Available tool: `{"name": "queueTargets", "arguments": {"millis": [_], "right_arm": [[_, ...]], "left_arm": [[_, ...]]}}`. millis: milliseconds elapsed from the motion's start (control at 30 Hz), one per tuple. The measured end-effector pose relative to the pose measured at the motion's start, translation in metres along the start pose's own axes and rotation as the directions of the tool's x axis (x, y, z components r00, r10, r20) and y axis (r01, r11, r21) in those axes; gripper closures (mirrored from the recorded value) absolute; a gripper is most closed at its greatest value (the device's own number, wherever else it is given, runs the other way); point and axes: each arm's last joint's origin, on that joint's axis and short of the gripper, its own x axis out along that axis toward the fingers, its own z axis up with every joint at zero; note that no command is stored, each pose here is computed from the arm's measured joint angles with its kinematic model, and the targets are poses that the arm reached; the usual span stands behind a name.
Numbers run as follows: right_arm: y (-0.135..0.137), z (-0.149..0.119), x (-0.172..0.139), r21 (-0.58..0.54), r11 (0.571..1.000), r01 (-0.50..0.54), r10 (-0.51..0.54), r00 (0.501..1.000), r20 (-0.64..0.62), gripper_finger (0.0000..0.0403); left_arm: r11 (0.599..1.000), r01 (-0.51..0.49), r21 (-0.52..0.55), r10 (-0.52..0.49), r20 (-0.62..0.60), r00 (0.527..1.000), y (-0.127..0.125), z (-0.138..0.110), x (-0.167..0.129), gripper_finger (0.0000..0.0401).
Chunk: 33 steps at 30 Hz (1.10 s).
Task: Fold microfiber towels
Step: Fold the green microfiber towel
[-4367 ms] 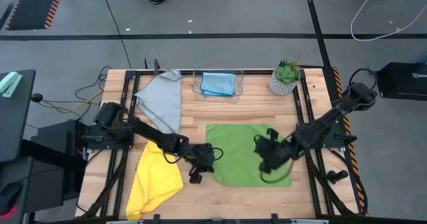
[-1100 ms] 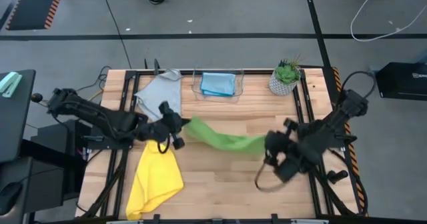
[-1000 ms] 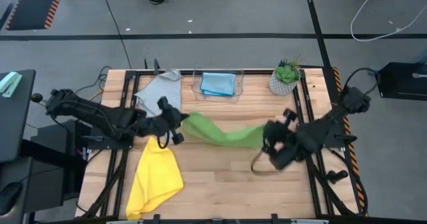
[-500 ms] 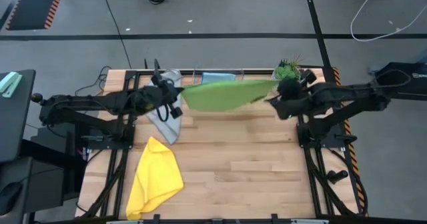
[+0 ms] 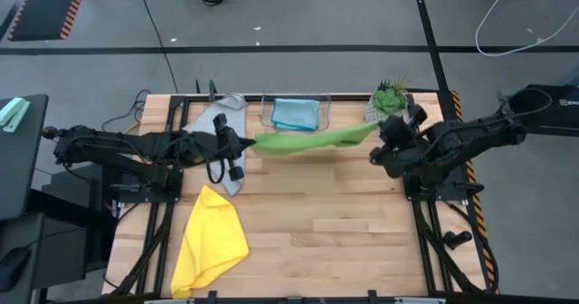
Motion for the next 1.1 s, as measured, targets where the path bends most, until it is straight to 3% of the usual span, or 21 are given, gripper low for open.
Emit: {"name": "queueTargets", "arguments": {"millis": [233, 500, 633, 733, 833, 900, 1100], "right_arm": [[0.017, -0.018, -0.01, 0.038, 0.988, -0.151, 0.152, 0.987, -0.05, 0.0396], [0.022, -0.019, -0.036, 0.079, 0.951, -0.3, 0.3, 0.954, 0.011, 0.0396], [0.029, -0.016, -0.05, 0.124, 0.89, -0.439, 0.441, 0.898, 0.011, 0.0394], [0.034, -0.015, -0.062, 0.184, 0.816, -0.547, 0.558, 0.83, -0.007, 0.0393], [0.035, -0.018, -0.068, 0.251, 0.771, -0.585, 0.616, 0.786, -0.061, 0.0393], [0.033, -0.02, -0.066, 0.274, 0.778, -0.566, 0.608, 0.788, -0.098, 0.0393], [0.021, -0.028, -0.044, 0.291, 0.876, -0.384, 0.451, 0.866, -0.215, 0.0392]], "left_arm": [[0.997, 0.077, -0.018, -0.077, 0.025, 0.997, -0.019, 0.001, -0.012, 0.0398], [0.995, 0.096, 0.021, -0.097, 0.069, 0.993, -0.037, 0.007, -0.029, 0.0398], [0.988, 0.157, 0.005, -0.157, 0.112, 0.981, -0.045, 0.016, -0.043, 0.0398], [0.977, 0.211, -0.018, -0.206, 0.144, 0.968, -0.051, 0.023, -0.055, 0.0398], [0.972, 0.234, -0.008, -0.23, 0.141, 0.963, -0.054, 0.023, -0.06, 0.0397], [0.982, 0.19, 0.001, -0.189, 0.093, 0.977, -0.051, 0.017, -0.055, 0.0396], [0.998, 0.004, -0.057, -0.008, -0.069, 0.998, -0.036, -0.025, -0.015, 0.0398]]}}
